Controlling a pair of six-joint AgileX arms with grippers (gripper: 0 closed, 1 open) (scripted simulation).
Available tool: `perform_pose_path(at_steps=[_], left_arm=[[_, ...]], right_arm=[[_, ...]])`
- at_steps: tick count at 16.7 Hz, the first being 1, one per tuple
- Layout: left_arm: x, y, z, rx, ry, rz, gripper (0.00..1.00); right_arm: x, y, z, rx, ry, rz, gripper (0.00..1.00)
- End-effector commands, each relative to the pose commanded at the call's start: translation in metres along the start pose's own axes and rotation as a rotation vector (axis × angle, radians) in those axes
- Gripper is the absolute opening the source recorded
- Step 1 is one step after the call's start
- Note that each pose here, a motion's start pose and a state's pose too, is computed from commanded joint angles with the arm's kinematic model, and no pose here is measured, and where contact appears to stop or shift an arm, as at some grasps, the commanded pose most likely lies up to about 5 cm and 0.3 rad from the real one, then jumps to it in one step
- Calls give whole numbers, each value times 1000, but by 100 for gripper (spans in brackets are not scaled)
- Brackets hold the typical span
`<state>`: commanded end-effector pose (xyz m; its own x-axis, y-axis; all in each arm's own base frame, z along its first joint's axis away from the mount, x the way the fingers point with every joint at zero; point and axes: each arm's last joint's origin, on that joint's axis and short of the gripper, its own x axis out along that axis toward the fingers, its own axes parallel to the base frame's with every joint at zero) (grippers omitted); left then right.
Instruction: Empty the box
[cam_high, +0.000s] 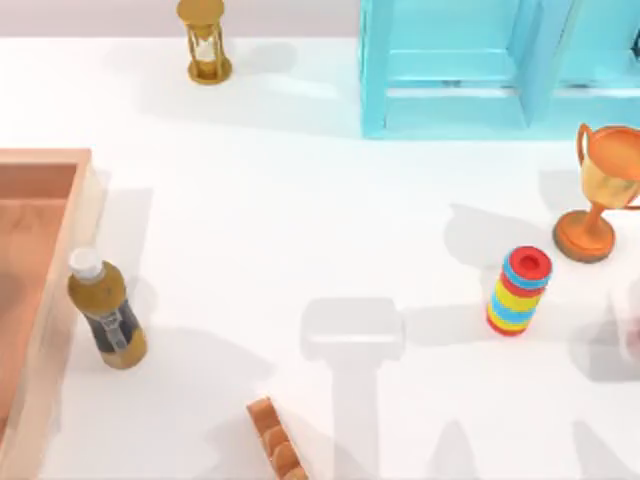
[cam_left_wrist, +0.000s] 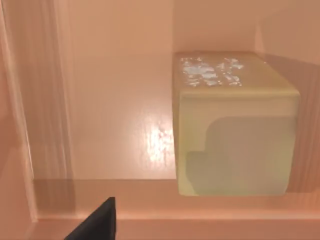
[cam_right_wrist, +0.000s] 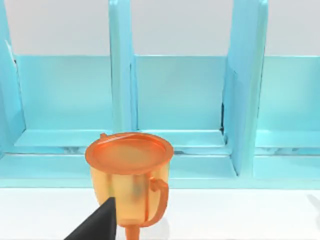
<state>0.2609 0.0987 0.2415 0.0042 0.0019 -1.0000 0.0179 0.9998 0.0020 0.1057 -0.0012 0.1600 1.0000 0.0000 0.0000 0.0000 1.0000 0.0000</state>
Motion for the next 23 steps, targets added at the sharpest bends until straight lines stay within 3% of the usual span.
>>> perform_pose_path(at_steps=[7,17,22,23], left_arm=[[5,0,1,1,5,-2,100],[96,1,1,0,1,0,100],[100,0,0,0,3,-1,100],[100,0,0,0,3,-1,92]], right_arm=[[0,0,0,0,0,0,100],[0,0,0,0,0,0,100],[0,0,0,0,0,0,100],[0,0,0,0,0,0,100]])
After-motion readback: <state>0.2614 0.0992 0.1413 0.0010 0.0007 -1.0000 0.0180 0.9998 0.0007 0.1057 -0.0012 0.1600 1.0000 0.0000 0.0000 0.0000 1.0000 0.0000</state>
